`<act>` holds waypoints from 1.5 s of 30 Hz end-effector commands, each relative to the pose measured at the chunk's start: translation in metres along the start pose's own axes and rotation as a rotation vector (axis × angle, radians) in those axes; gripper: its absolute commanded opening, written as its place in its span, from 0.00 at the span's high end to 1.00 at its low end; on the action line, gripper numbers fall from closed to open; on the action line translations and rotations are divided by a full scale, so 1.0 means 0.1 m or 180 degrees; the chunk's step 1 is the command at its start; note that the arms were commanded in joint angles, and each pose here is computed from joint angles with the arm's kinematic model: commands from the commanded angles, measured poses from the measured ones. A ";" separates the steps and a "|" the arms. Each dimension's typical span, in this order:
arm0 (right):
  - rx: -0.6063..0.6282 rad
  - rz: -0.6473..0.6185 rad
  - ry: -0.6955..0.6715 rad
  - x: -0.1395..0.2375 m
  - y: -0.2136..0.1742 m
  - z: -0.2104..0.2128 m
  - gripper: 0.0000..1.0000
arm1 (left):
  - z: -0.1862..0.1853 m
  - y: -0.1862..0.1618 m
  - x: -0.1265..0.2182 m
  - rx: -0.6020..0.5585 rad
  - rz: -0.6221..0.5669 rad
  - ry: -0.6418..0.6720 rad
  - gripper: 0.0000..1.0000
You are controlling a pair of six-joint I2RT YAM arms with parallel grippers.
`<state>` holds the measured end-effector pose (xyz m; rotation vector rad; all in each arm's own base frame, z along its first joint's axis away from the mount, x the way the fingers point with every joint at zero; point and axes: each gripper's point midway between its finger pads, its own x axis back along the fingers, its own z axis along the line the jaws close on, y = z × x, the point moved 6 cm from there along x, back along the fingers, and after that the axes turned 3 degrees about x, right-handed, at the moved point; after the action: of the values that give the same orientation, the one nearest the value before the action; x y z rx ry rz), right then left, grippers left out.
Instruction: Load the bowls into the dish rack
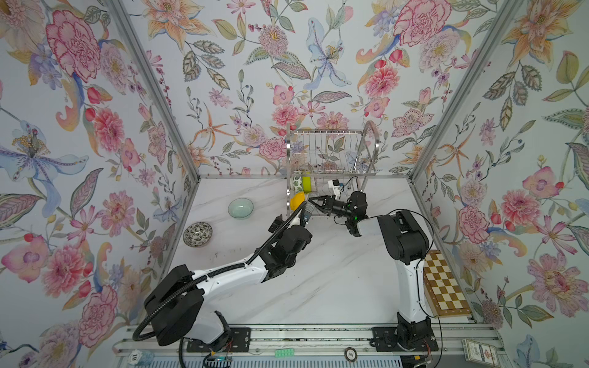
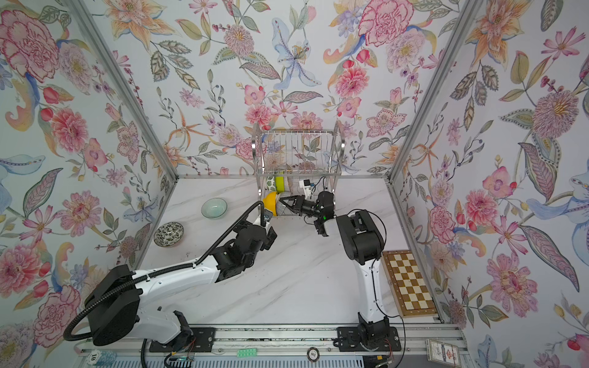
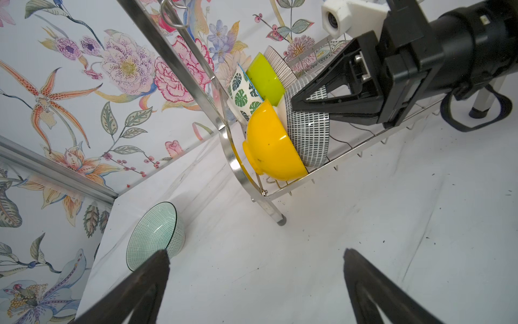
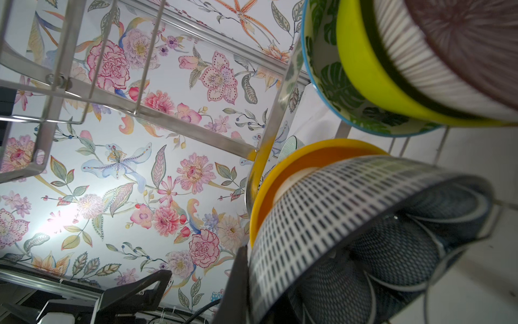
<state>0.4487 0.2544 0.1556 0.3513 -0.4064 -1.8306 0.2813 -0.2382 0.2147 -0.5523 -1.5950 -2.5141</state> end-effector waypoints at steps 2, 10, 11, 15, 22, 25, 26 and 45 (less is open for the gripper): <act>-0.0051 0.0081 -0.0264 0.06 0.00 -0.18 0.96 | 0.08 0.00 0.04 0.0055 0.0012 0.0050 0.01; 0.0008 0.0177 -0.0430 0.01 0.01 -0.17 0.94 | 0.08 -0.01 0.04 0.0048 0.0013 0.0052 0.01; 0.0000 0.0187 -0.0452 0.01 0.01 -0.18 0.94 | 0.08 -0.01 0.04 0.0046 0.0010 0.0052 0.01; 0.0030 0.0237 -0.0538 -0.03 0.01 -0.16 0.91 | 0.09 -0.02 0.05 0.0060 0.0003 0.0053 0.01; 0.0162 0.0415 -0.0806 -0.12 -0.05 -0.17 0.89 | 0.11 -0.03 0.07 0.0073 -0.0004 0.0059 0.01; 0.0176 0.0457 -0.0877 -0.15 -0.07 -0.17 0.87 | 0.11 -0.04 0.07 0.0066 0.0002 0.0057 0.01; 0.0191 0.0464 -0.0895 -0.15 -0.07 -0.17 0.87 | 0.12 -0.04 0.08 0.0076 -0.0008 0.0061 0.01; 0.0240 0.0490 -0.0956 -0.21 -0.02 -0.01 0.79 | 0.19 -0.03 0.16 0.0138 -0.0049 0.0070 0.01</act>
<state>0.4536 0.2790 0.1577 0.1727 -0.6649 -1.7024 0.2727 -0.2271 0.2244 -0.5295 -1.6457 -2.5029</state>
